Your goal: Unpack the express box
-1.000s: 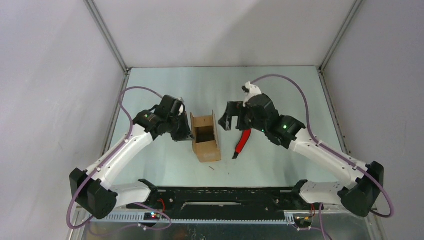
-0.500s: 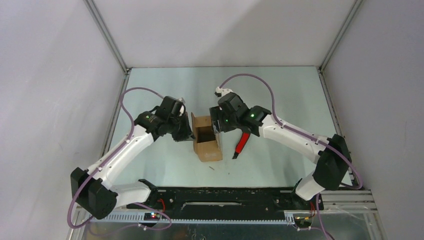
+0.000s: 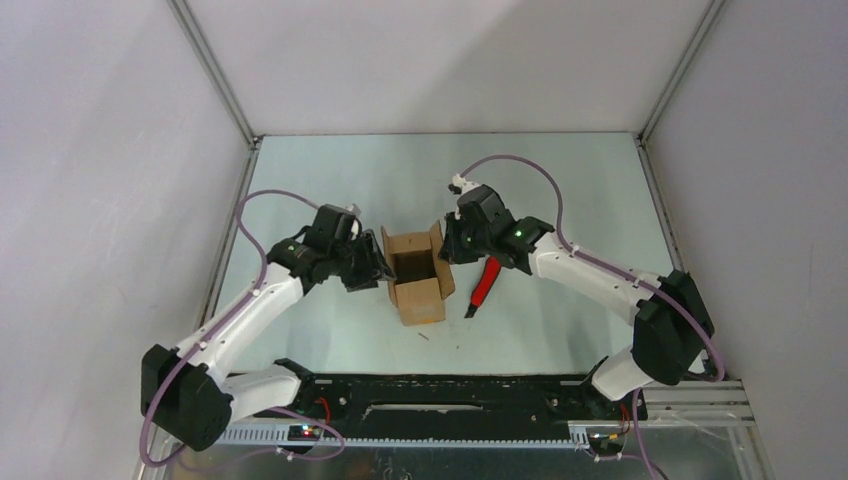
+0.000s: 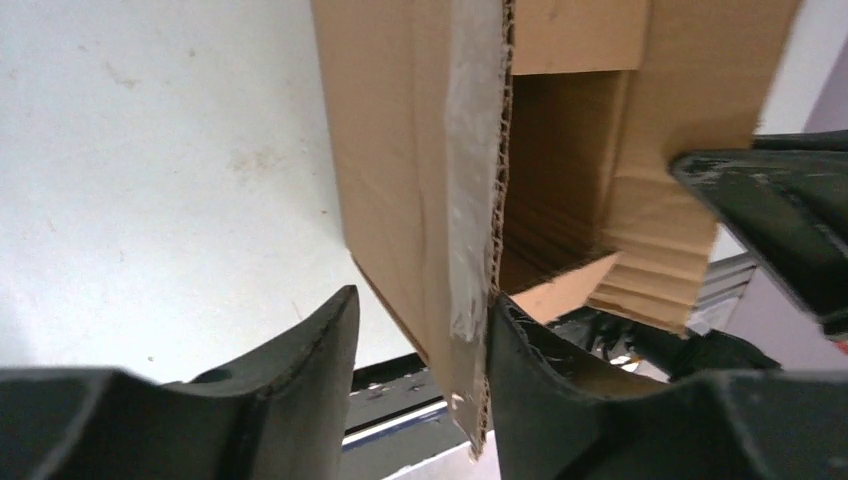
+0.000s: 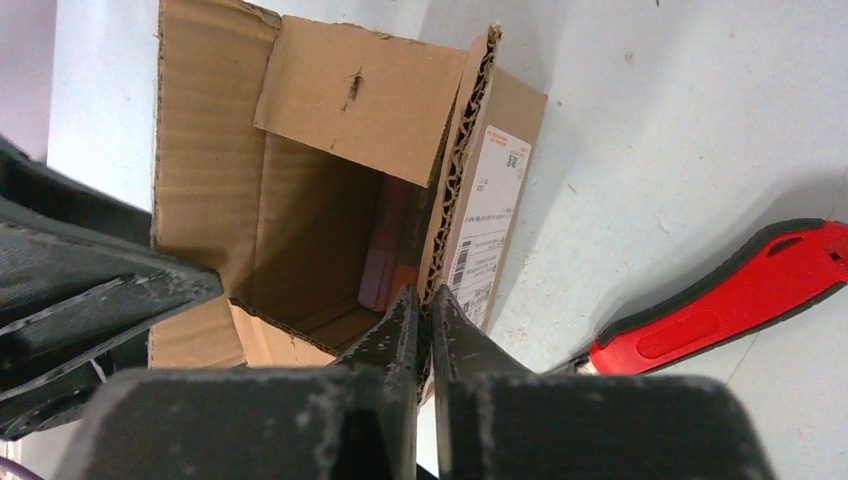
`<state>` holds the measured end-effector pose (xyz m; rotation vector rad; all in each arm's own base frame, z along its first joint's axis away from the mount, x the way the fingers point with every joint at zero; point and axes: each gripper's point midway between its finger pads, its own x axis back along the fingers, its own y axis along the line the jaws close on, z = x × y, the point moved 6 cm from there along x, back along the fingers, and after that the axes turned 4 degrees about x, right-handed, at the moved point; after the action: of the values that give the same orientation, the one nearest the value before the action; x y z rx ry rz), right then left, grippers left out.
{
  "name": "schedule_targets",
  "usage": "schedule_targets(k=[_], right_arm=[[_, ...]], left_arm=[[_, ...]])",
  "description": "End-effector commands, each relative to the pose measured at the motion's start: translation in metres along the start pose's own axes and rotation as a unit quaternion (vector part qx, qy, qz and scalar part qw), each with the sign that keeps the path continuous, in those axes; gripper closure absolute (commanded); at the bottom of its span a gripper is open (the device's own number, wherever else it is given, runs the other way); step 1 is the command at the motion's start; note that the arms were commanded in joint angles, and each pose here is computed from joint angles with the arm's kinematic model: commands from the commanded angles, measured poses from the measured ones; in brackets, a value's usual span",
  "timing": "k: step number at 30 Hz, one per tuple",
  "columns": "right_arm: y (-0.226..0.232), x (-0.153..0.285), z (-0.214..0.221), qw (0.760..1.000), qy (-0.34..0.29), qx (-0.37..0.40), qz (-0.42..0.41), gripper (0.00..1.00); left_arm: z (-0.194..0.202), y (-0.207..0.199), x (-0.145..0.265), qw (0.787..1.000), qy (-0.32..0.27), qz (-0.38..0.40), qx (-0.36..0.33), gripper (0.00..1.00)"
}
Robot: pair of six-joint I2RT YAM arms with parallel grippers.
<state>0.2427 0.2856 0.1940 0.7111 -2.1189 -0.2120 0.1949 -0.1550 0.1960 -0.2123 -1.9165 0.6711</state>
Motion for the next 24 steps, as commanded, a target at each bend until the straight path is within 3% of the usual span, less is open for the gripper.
schedule_targets(k=[1, 3, 6, 11, 16, 21, 24], right_arm=[[-0.002, -0.002, 0.013, 1.0, 0.013, -0.003, -0.02, 1.0], [-0.001, -0.003, 0.014, 1.0, 0.012, -0.001, -0.025, 1.0], [-0.001, -0.004, 0.016, 1.0, 0.009, 0.003, -0.03, 1.0], [-0.005, -0.005, 0.022, 0.999, -0.005, -0.001, -0.052, 1.0], [-0.006, -0.002, 0.02, 0.995, -0.023, -0.004, -0.095, 1.0], [-0.008, -0.005, 0.019, 0.994, -0.028, -0.003, -0.109, 1.0], [-0.005, -0.006, 0.014, 0.992, -0.039, -0.005, -0.118, 1.0]], left_arm=[[0.001, 0.021, -0.013, 0.999, -0.004, -0.039, 0.02, 0.44], [-0.003, 0.022, -0.014, 0.999, -0.009, -0.044, 0.025, 0.38], [-0.011, 0.025, -0.016, 0.997, -0.02, -0.061, 0.038, 0.37], [-0.038, 0.034, -0.02, 0.99, -0.056, -0.107, 0.069, 0.42], [-0.066, 0.017, -0.02, 0.991, -0.077, -0.096, 0.059, 0.44], [-0.078, 0.003, -0.012, 0.993, -0.088, -0.073, 0.041, 0.69], [-0.081, -0.002, -0.004, 0.993, -0.096, -0.068, 0.024, 0.94]])
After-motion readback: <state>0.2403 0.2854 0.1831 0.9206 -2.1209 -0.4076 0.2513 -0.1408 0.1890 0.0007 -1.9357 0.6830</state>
